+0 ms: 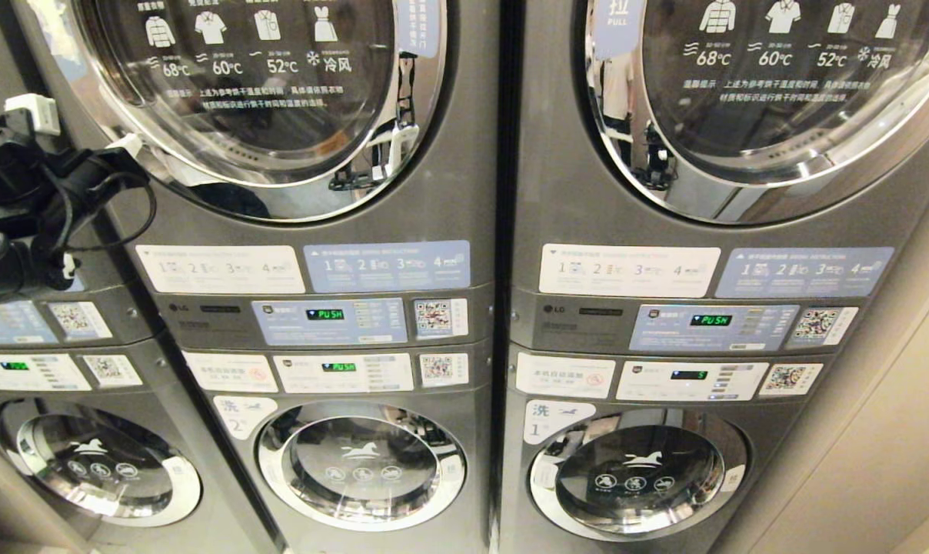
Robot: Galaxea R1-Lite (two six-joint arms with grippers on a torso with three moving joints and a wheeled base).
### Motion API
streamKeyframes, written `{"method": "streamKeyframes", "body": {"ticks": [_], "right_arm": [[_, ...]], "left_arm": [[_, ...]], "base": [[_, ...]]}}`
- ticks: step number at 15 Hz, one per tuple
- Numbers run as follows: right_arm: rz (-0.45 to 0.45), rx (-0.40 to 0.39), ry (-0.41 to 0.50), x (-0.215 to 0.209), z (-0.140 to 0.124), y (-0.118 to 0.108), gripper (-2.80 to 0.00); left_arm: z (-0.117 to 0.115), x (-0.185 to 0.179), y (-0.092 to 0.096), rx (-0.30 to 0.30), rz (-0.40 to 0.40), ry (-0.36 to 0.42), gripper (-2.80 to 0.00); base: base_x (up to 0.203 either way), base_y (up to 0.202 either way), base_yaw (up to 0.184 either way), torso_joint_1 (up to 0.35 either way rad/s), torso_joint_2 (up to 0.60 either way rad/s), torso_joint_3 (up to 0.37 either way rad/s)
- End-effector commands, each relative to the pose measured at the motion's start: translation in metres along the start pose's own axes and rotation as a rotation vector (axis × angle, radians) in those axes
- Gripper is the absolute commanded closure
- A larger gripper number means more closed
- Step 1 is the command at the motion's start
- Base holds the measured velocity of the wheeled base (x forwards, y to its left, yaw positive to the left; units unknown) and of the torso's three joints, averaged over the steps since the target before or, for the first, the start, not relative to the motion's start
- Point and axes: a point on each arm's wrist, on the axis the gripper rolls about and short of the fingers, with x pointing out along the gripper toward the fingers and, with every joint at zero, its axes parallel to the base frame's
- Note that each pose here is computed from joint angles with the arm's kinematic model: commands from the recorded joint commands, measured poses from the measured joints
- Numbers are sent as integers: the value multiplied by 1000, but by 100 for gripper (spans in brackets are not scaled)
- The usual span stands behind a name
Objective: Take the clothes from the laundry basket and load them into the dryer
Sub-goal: Close the dryer
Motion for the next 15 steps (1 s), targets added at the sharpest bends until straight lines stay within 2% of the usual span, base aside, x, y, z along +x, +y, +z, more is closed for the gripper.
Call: {"method": "streamKeyframes", "body": {"ticks": [1, 6, 8, 10, 12, 13, 15], "right_arm": [[1, -1, 2, 0, 0, 0, 0], [1, -1, 2, 0, 0, 0, 0], [1, 2, 2, 0, 0, 0, 0], [1, 8, 0, 0, 1, 0, 0], [1, 10, 2, 0, 0, 0, 0], [1, 10, 3, 0, 0, 0, 0], [1, 12, 0, 0, 1, 0, 0]], "left_arm": [[19, -3, -2, 20, 12, -40, 0], [107, -28, -13, 99, 80, -192, 0], [137, -43, -10, 170, 142, -245, 0], [167, -62, -16, 211, 187, -286, 0], [191, -87, -32, 218, 196, -297, 0], [197, -103, -43, 208, 194, -276, 0], [192, -141, -71, 166, 178, -191, 0]], "base": [[0, 0, 0, 0, 0, 0], [0, 0, 0, 1, 6, 1], [0, 0, 0, -8, 18, 13], [0, 0, 0, 0, 0, 0], [0, 0, 0, 0, 0, 0], [0, 0, 0, 0, 0, 0], [0, 0, 0, -6, 13, 9]]}}
